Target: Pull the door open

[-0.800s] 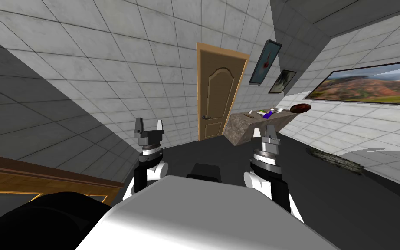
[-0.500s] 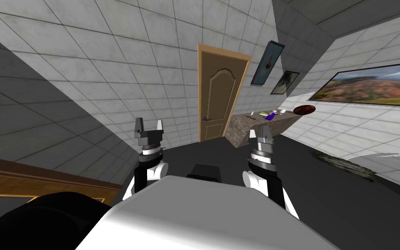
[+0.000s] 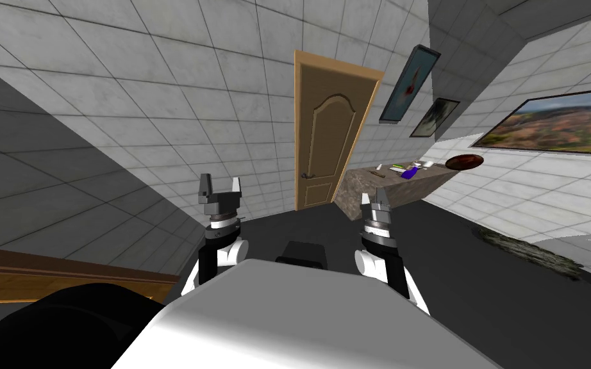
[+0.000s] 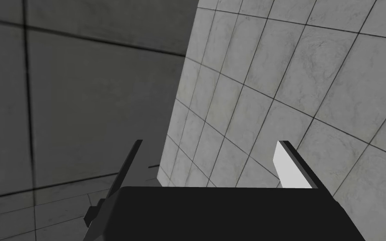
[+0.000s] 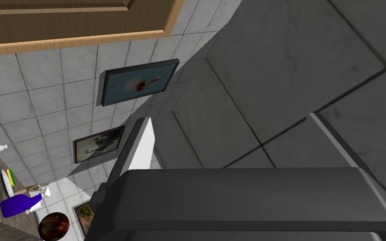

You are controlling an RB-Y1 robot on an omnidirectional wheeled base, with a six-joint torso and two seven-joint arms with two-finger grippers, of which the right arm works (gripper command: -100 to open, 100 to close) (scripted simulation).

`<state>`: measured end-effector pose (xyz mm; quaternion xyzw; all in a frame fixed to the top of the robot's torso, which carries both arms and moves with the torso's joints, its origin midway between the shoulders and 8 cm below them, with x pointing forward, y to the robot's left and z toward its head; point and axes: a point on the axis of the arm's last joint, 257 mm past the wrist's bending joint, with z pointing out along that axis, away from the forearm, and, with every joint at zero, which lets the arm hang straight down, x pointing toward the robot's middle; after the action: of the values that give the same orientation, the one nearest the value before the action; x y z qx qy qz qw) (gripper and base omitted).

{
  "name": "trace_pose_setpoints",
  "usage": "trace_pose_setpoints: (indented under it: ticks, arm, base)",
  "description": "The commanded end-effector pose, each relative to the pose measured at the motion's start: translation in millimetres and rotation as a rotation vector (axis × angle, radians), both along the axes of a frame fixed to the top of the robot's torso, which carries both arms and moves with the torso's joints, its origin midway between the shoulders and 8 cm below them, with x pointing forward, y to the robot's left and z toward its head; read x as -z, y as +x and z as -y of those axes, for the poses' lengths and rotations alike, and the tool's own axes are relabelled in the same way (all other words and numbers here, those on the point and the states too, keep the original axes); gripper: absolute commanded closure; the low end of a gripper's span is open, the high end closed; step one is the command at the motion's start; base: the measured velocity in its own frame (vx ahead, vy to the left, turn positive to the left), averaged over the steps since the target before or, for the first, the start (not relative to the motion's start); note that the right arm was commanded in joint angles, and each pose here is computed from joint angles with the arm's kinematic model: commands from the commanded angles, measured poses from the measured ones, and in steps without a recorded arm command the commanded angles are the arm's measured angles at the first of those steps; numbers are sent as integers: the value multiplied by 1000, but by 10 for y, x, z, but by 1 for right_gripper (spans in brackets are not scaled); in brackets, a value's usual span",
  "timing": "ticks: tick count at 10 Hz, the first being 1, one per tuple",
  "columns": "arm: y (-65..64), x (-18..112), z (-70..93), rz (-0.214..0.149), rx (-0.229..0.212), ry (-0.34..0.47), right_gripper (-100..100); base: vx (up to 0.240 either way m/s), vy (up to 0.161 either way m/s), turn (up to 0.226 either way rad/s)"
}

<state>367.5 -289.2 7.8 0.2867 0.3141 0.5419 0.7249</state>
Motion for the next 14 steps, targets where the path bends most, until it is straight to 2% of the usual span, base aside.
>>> trace_pose_setpoints:
  ticks: [1,11,14]
  arm:
    - [41,114,-7,-17,-13,2,-100]
    - [452,852,-64,-141,-99,14,-100]
    - [575,1140,-65,-192,-123,19,-100]
  base:
    - [80,14,45]
    - [101,19,46]
    - [97,12,53]
